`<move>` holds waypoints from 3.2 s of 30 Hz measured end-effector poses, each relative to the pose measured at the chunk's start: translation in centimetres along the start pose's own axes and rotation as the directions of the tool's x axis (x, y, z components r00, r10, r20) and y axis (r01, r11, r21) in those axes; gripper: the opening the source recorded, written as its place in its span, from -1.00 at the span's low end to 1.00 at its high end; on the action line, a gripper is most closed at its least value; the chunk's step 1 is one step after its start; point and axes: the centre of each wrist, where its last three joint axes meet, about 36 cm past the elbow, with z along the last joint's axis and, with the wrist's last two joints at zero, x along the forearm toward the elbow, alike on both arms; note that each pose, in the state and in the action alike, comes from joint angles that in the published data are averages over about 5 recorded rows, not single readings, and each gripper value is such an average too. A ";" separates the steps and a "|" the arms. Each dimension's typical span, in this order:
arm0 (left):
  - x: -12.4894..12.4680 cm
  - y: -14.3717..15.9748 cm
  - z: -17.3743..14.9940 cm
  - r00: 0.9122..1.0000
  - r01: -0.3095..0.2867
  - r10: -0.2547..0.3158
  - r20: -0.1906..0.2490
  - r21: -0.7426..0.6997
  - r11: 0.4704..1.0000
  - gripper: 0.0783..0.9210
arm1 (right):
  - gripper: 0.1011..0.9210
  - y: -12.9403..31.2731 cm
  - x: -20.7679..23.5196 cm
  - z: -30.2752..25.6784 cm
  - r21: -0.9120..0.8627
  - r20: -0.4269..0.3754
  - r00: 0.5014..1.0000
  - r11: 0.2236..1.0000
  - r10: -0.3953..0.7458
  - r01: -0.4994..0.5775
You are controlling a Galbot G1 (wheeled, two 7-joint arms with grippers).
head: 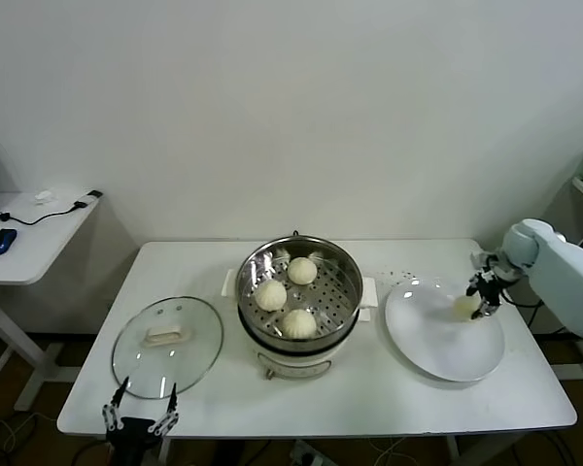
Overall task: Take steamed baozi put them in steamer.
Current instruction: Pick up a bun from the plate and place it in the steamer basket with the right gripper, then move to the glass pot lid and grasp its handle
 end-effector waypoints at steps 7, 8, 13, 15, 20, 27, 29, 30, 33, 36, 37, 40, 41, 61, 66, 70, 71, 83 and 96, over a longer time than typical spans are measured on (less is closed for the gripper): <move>-0.1 -0.2 -0.3 1.000 -0.007 0.007 0.016 0.012 1.000 0.77 | 0.16 -3.5 6.5 -5.6 -0.002 0.104 0.993 0.999 0.050 -0.050; -0.1 -0.3 -0.4 1.000 -0.009 0.008 0.019 0.013 1.000 0.77 | 0.16 -3.9 7.5 -6.7 -0.002 0.120 0.991 0.998 0.057 -0.057; -0.2 -0.5 -0.7 0.999 -0.018 0.018 0.032 0.021 1.000 0.77 | 0.16 -5.6 12.7 -12.4 0.015 0.198 0.978 0.997 0.073 -0.078; -0.2 -0.6 -0.7 0.999 -0.024 0.023 0.037 0.024 0.999 0.77 | 0.16 -5.9 14.4 -15.0 0.027 0.225 0.972 0.997 0.070 -0.078; -0.2 -1.0 -0.8 0.998 -0.040 0.039 0.050 0.028 0.999 0.77 | 0.16 -5.8 17.2 -21.4 0.066 0.270 0.962 0.996 0.034 -0.053; -0.4 -1.0 -1.1 0.997 -0.051 0.049 0.064 0.029 0.998 0.77 | 0.16 -4.0 16.9 -28.0 0.119 0.250 0.967 0.993 -0.042 0.012; -0.5 -1.0 -1.1 0.997 -0.053 0.051 0.066 0.029 0.998 0.77 | 0.16 -3.5 16.3 -29.3 0.129 0.233 0.971 0.991 -0.056 0.026; -0.4 -0.9 -1.0 0.996 -0.053 0.051 0.066 0.029 0.998 0.77 | 0.16 -3.2 15.9 -29.9 0.133 0.224 0.973 0.991 -0.062 0.032; -0.4 -0.9 -1.0 0.996 -0.055 0.053 0.066 0.030 0.998 0.77 | 0.16 -2.6 14.8 -31.2 0.141 0.198 0.977 0.989 -0.073 0.046; -0.4 -0.8 -0.9 0.997 -0.055 0.053 0.064 0.031 0.998 0.77 | 0.16 -2.0 13.4 -32.3 0.150 0.176 0.981 0.987 -0.082 0.055; -0.4 -0.8 -0.9 0.997 -0.055 0.053 0.063 0.031 0.998 0.77 | 0.16 -1.8 12.9 -32.6 0.153 0.170 0.982 0.987 -0.084 0.058; -0.5 -0.8 -0.8 0.997 -0.055 0.053 0.062 0.032 0.998 0.77 | 0.16 -1.2 11.5 -33.4 0.160 0.154 0.984 0.985 -0.093 0.068; -0.5 -0.8 -0.7 0.997 -0.055 0.053 0.061 0.032 0.998 0.77 | 0.16 -1.1 11.1 -33.7 0.163 0.150 0.984 0.984 -0.096 0.072; -0.8 -0.5 -0.2 0.998 -0.050 0.048 0.052 0.033 0.998 0.77 | 0.16 0.4 6.5 -35.0 0.183 0.086 0.985 0.974 -0.148 0.130; -0.9 -0.5 -0.1 0.997 -0.050 0.048 0.052 0.033 0.998 0.77 | 0.17 0.5 6.5 -34.8 0.188 0.076 0.985 0.972 -0.155 0.138; -0.8 -0.5 -0.1 0.998 -0.051 0.049 0.051 0.032 0.998 0.77 | 0.28 0.5 6.5 -34.8 0.190 0.072 0.985 0.972 -0.155 0.139; -0.8 -0.5 -0.1 0.998 -0.051 0.050 0.050 0.032 0.998 0.77 | 0.34 0.5 6.6 -34.8 0.190 0.072 0.985 0.972 -0.155 0.139; -0.6 -0.4 0.0 0.997 -0.052 0.050 0.052 0.027 0.998 0.77 | 0.76 0.2 8.4 -34.4 0.198 0.098 0.986 0.973 -0.137 0.115; -0.8 0.4 -0.2 0.997 -0.040 0.038 0.064 0.016 0.999 0.77 | 0.76 0.6 13.1 -26.8 0.170 0.367 0.930 0.984 -0.013 -0.054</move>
